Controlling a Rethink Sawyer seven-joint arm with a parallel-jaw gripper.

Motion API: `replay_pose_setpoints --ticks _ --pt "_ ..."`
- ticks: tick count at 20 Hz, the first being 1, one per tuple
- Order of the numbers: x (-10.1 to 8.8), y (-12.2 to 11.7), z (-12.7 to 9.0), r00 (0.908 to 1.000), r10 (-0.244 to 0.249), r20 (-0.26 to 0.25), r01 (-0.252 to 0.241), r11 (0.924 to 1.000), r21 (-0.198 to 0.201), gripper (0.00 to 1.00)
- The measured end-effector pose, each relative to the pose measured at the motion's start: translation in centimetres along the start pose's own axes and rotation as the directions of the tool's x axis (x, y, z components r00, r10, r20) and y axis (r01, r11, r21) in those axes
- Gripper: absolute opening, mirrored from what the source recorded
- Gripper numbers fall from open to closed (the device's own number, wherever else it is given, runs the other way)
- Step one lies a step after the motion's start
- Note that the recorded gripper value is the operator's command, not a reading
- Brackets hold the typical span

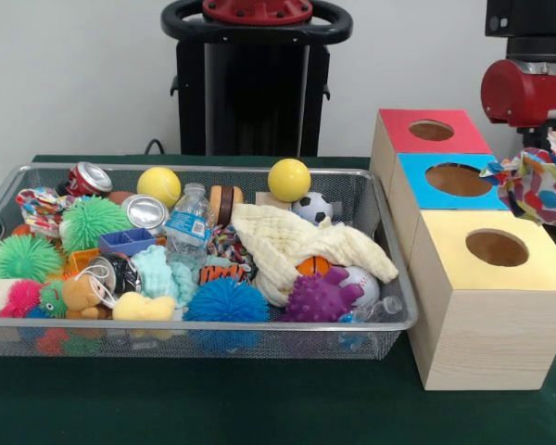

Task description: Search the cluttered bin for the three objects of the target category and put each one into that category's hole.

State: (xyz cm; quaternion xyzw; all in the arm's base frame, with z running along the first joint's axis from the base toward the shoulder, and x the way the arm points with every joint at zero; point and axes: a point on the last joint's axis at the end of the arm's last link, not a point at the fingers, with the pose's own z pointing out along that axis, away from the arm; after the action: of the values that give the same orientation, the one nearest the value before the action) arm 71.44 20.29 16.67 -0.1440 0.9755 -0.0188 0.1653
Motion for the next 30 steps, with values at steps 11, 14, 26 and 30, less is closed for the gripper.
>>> replay_pose_setpoints --ticks 11,14,26,30 --pt "-0.3 -1.3 0.0 0.9992 0.004 0.041 -0.005 0.9995 0.031 0.00" --pt "-0.3 -1.9 -0.1 0.9983 0.004 0.059 -0.006 0.9988 0.048 0.00" --pt "-0.1 -3.4 -0.2 0.9959 0.000 0.090 -0.008 0.9959 0.090 0.00" --pt "0.5 -3.3 0.1 0.9957 -0.003 0.092 -0.006 0.9959 0.091 0.00"
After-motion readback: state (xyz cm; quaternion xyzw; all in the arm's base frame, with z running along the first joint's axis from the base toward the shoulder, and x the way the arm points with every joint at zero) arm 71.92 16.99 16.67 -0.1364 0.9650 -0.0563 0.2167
